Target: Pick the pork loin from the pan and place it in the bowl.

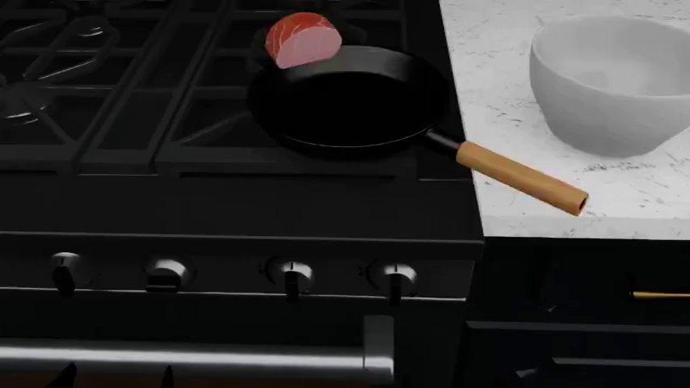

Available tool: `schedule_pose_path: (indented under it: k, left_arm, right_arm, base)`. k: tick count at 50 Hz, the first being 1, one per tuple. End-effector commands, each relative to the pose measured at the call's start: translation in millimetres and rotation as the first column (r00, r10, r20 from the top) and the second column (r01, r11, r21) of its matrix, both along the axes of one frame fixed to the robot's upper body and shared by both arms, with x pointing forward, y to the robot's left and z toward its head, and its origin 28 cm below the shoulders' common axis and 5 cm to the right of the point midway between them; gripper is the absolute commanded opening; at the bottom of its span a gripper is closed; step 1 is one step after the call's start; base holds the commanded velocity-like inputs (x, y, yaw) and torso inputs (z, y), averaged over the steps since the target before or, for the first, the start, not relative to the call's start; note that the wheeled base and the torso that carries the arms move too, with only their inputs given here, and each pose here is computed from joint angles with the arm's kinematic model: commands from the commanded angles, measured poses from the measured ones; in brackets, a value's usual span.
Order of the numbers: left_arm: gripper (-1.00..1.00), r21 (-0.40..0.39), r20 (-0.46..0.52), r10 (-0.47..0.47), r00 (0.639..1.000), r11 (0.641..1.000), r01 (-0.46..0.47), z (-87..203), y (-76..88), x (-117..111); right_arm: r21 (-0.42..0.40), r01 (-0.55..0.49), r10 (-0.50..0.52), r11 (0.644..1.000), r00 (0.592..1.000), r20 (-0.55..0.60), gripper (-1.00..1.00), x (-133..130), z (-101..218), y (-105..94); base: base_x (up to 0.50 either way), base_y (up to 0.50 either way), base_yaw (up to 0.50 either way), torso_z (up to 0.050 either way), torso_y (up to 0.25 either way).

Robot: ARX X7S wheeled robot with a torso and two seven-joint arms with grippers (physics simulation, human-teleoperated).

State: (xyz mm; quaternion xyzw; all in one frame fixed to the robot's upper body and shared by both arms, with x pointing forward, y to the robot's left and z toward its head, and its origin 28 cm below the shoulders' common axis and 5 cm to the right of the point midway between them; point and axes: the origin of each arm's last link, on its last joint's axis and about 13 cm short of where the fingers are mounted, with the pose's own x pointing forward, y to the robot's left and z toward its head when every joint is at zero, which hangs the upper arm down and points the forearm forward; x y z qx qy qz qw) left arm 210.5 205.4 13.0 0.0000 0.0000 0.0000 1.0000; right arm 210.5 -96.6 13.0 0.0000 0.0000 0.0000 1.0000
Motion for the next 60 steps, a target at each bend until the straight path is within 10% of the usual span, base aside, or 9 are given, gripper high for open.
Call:
schedule_pose_path:
  k: [1, 10, 19, 33, 35, 46, 60]
  left_arm:
    - [1.0, 0.0, 0.0, 0.0, 1.0, 1.0, 0.0, 0.0, 0.1, 0.0]
    - [1.0, -0.103, -0.079, -0.192, 0.978, 0.978, 0.184, -17.9, -1.7, -0.7]
    - [1.0, -0.177, -0.085, -0.138, 0.987, 0.977, 0.121, -22.1, 6.6, 1.5]
    - [1.0, -0.17, -0.085, -0.126, 0.988, 0.979, 0.11, -23.0, 7.9, -0.9]
    - [1.0, 0.0, 0.0, 0.0, 1.0, 1.0, 0.0, -0.7, -0.2, 0.1]
    - [1.0, -0.007, 0.005, 0.008, 1.0, 1.0, -0.008, 2.4, 1.2, -1.1]
    - [1.0, 0.158, 0.315, 0.062, 0.947, 0.981, -0.117, 134.0, 19.3, -7.2]
  right_arm:
    - [0.0, 0.014, -0.014, 1.0, 1.0, 0.0, 1.0, 0.5, -0.3, -3.1]
    - [-0.014, -0.002, 0.002, 1.0, 0.999, -0.039, 1.0, 3.0, -6.4, 2.0]
    - [-0.015, -0.001, 0.0, 1.0, 0.997, -0.072, 1.0, 2.8, -11.6, 2.9]
    - [0.006, -0.007, 0.008, 1.0, 0.998, -0.065, 1.0, 0.7, -15.1, 1.9]
    - [-0.001, -0.002, 0.002, 1.0, 1.0, 0.001, 1.0, -0.4, 0.4, 0.6]
    - [-0.023, 0.004, -0.005, 1.0, 1.0, -0.018, 1.0, 1.7, -3.4, 0.8]
    - [-0.169, 0.044, 0.016, 0.985, 0.941, 0.338, 1.0, 9.1, 144.6, -1.5]
  base:
    - [0.0, 0.0, 0.0, 0.0, 0.0]
    - [0.0, 0.0, 0.0, 0.0, 0.0]
    - [0.0, 0.0, 0.0, 0.0, 0.0]
    - [0.0, 0.0, 0.0, 0.0, 0.0]
    - [0.0, 0.0, 0.0, 0.0, 0.0]
    - [0.0, 0.0, 0.0, 0.0, 0.0]
    - [0.0, 0.0, 0.0, 0.0, 0.0]
